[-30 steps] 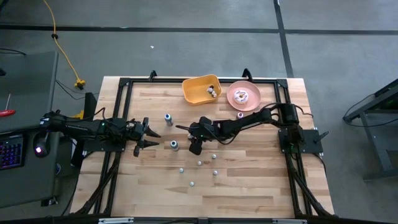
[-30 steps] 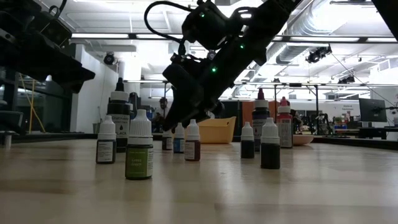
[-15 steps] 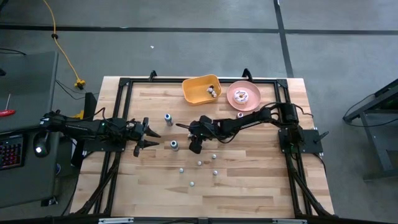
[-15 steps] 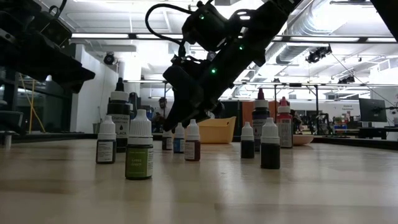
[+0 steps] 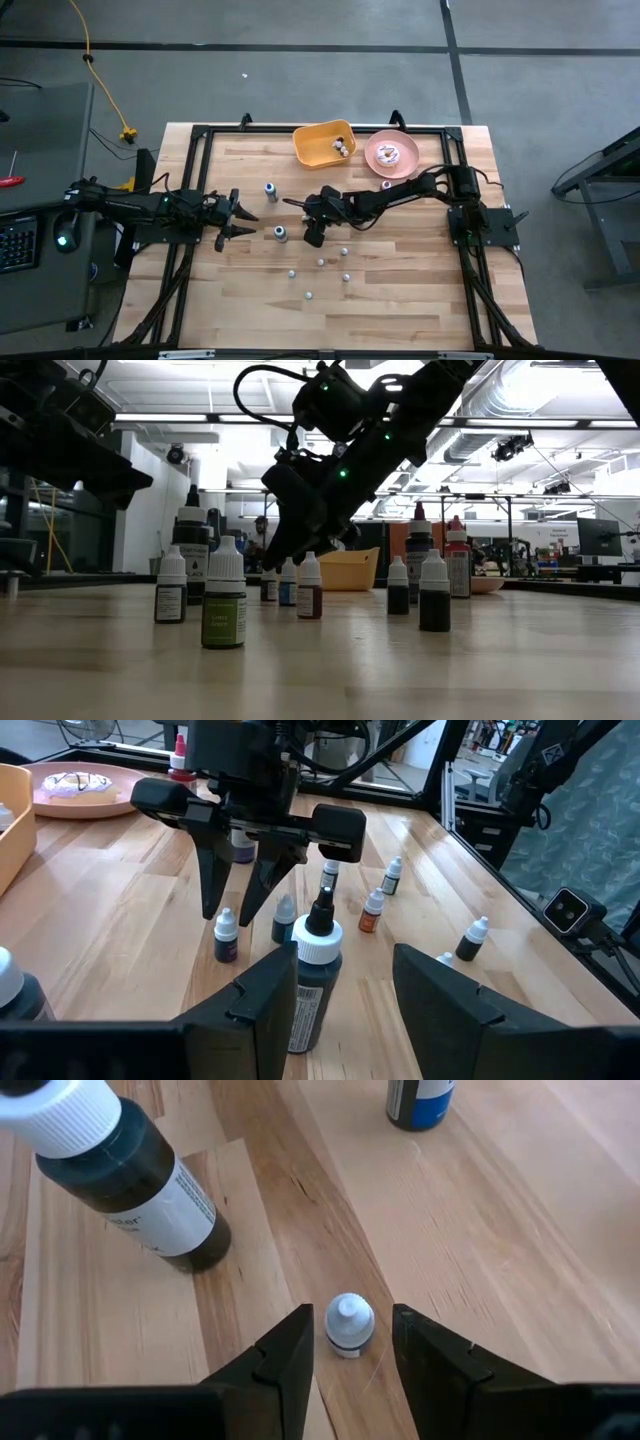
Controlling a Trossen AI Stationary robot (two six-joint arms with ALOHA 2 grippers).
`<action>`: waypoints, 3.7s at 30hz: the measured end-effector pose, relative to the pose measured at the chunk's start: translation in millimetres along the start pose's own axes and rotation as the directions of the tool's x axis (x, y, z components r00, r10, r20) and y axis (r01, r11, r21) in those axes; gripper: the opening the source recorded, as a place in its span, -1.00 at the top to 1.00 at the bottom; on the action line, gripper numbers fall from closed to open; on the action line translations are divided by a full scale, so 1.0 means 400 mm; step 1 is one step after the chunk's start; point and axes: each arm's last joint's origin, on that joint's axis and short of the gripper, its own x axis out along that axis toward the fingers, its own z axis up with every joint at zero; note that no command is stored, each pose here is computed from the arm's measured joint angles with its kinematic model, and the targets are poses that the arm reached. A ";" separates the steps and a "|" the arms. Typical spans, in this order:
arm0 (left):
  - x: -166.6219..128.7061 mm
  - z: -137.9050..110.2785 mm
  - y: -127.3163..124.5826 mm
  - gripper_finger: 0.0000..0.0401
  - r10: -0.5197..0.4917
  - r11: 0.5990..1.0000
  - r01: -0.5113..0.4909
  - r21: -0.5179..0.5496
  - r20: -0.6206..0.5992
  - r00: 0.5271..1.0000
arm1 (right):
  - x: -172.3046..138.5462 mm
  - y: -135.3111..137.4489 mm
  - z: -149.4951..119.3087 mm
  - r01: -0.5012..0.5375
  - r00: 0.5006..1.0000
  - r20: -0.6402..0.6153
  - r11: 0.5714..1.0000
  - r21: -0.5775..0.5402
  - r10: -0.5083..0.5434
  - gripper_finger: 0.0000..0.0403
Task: Pick & Place food coloring
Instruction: Put the small violet food coloring bottle into the yellow bin
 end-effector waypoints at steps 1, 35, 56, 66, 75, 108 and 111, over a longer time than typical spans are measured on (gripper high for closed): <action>0.000 0.000 0.000 0.19 0.000 1.000 0.000 0.000 0.000 1.000 | 0.000 0.000 0.000 0.000 1.000 0.000 1.000 0.000 0.000 0.37; 0.000 0.000 0.000 0.19 0.000 1.000 0.000 0.000 0.000 1.000 | 0.006 -0.005 -0.001 -0.009 1.000 -0.006 1.000 0.003 0.009 0.76; 0.000 0.000 0.000 0.19 0.000 1.000 0.000 0.000 0.000 1.000 | -0.013 0.014 0.052 0.031 0.999 -0.027 0.996 -0.078 -0.034 0.79; 0.000 0.000 0.000 0.19 0.000 1.000 0.000 0.000 0.000 1.000 | -0.089 0.013 0.172 0.134 0.991 0.005 0.977 -0.167 -0.135 0.79; 0.000 0.000 0.000 0.19 0.002 1.000 -0.002 0.000 0.000 1.000 | -0.228 -0.029 0.325 0.267 0.958 0.157 0.943 -0.199 -0.238 0.79; 0.000 0.000 0.000 0.19 -0.001 1.000 0.001 0.000 0.000 1.000 | -0.199 -0.424 0.253 0.278 0.959 -0.071 0.960 0.039 -0.275 0.79; 0.000 0.000 0.000 0.19 -0.001 1.000 0.001 0.000 0.000 1.000 | -0.190 -0.442 0.232 0.258 0.963 -0.089 0.965 0.048 -0.253 0.79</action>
